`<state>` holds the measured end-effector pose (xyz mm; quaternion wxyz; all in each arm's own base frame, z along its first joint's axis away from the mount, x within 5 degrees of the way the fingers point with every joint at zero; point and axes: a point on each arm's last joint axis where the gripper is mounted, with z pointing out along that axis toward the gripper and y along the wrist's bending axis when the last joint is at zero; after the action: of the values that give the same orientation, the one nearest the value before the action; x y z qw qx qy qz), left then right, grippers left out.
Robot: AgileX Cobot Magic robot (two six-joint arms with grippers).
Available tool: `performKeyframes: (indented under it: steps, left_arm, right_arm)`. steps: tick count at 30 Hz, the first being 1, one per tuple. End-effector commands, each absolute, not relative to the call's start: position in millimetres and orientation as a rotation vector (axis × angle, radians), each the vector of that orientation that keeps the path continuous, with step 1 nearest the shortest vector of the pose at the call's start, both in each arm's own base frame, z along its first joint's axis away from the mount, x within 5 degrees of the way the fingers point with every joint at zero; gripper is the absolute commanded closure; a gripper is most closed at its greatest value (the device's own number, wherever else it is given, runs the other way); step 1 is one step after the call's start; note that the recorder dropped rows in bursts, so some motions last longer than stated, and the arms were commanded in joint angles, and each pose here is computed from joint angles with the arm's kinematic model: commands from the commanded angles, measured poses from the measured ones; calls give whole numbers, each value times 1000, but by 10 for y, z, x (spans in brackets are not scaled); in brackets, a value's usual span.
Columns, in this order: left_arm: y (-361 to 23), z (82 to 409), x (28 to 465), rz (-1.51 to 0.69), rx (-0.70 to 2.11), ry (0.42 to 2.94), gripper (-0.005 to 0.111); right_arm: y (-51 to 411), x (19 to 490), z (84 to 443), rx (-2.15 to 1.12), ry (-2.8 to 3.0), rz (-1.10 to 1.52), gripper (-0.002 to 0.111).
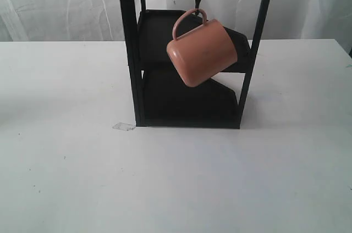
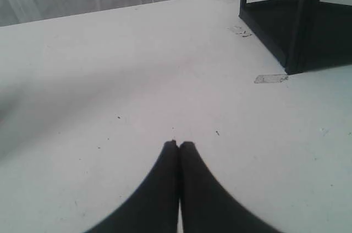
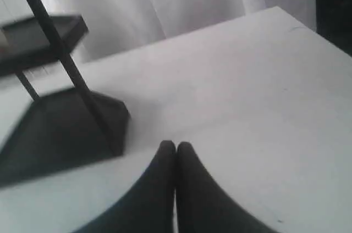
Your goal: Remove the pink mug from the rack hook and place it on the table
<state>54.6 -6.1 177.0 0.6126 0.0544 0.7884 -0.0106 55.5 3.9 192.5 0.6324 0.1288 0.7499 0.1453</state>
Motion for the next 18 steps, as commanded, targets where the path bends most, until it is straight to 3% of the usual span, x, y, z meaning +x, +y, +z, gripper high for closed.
performKeyframes:
  steps: [1, 11, 18]
  left_arm:
    - [-58, 1756, 543, -24, 118, 1823, 107]
    - [-58, 1756, 543, -24, 118, 1823, 107]
    - [-58, 1756, 543, -24, 118, 1823, 107]
  right_arm:
    - [38, 564, 2053, 507, 1519, 585, 108]
    - [8, 558, 2161, 553, 1379, 656, 108]
    - [130, 382, 2626, 204, 1562, 536, 108]
